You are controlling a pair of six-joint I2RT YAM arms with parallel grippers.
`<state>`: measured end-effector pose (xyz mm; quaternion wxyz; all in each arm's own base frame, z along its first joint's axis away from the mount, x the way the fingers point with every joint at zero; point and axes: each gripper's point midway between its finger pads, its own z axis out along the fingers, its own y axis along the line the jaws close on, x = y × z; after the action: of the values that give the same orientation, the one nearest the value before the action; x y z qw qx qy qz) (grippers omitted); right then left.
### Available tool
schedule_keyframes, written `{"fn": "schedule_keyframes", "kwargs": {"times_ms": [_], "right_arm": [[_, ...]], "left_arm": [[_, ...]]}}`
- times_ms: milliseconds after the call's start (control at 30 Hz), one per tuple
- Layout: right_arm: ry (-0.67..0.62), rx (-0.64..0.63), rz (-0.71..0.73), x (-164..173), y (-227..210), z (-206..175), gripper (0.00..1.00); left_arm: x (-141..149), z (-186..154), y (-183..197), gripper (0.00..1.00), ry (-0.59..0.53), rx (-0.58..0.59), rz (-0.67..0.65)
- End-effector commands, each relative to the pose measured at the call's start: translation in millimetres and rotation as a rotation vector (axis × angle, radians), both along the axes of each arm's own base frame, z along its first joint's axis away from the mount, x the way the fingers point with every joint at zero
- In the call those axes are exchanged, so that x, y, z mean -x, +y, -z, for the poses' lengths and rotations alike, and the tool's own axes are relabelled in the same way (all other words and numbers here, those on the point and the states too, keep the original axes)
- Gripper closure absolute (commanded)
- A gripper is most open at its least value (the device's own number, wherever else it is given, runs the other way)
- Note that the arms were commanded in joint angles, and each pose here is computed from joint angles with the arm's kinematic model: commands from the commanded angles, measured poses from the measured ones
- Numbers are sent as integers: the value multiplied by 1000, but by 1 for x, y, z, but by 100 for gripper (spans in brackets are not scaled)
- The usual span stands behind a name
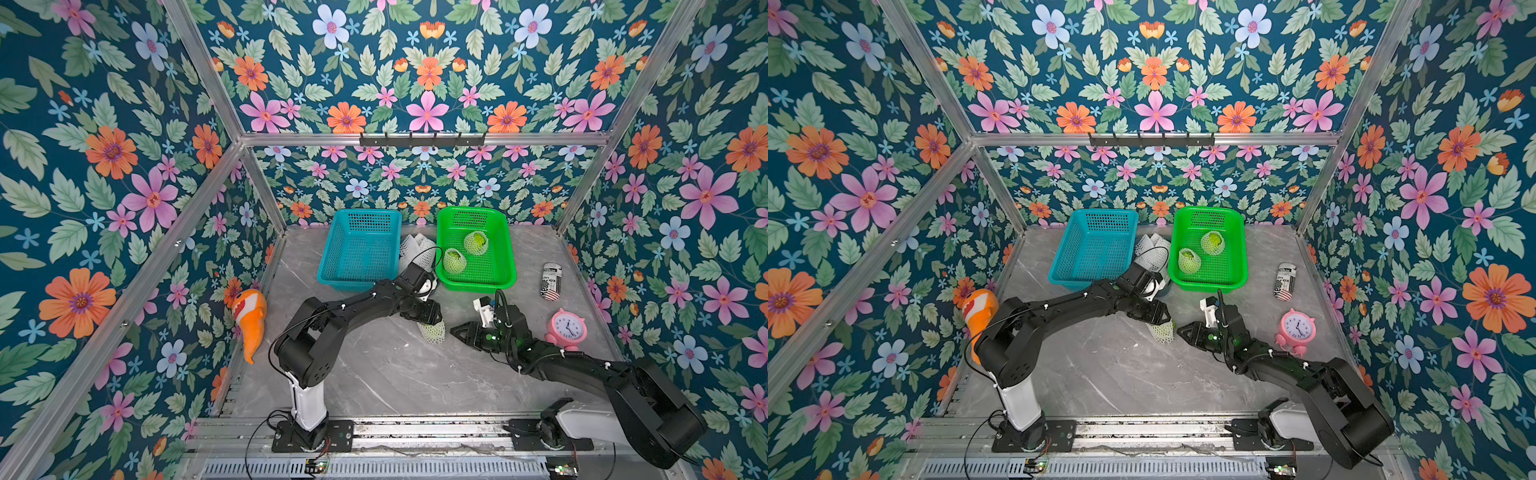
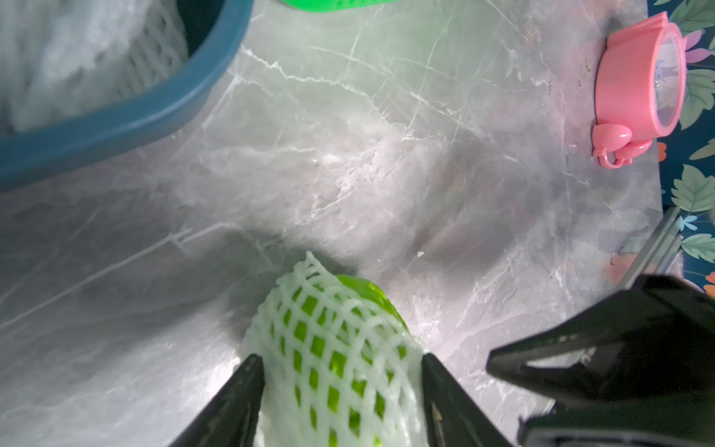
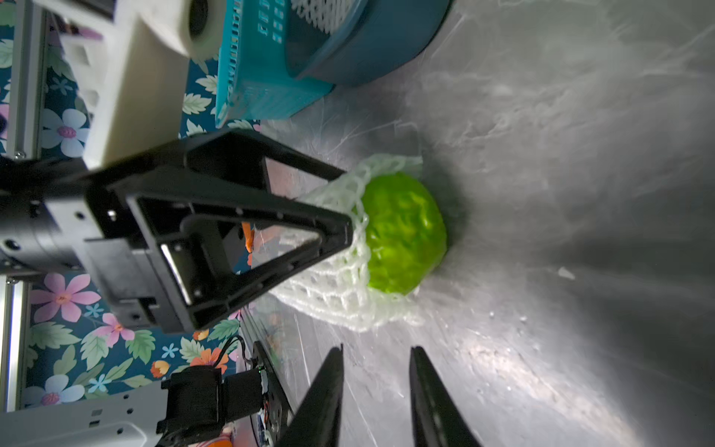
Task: Sleeve custard apples in foam nets
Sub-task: Put on the foam net on the custard apple.
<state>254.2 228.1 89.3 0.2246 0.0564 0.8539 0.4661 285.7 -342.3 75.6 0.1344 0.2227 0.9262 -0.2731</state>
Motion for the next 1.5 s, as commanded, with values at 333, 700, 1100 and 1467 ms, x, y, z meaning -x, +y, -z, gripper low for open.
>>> {"fn": "schedule_keyframes", "kwargs": {"times_ms": [333, 700, 1100, 1467], "right_arm": [[39, -48, -47, -25, 22, 4, 85], [31, -80, -76, -30, 34, 3, 77], [40, -86, -98, -28, 41, 7, 91], [49, -22, -51, -23, 28, 12, 100]], "left_arm": [[8, -7, 3, 35, -46, 129, -15], [7, -6, 2, 35, -45, 121, -14], [9, -4, 5, 35, -42, 118, -21], [8, -11, 8, 35, -58, 124, -38]]}}
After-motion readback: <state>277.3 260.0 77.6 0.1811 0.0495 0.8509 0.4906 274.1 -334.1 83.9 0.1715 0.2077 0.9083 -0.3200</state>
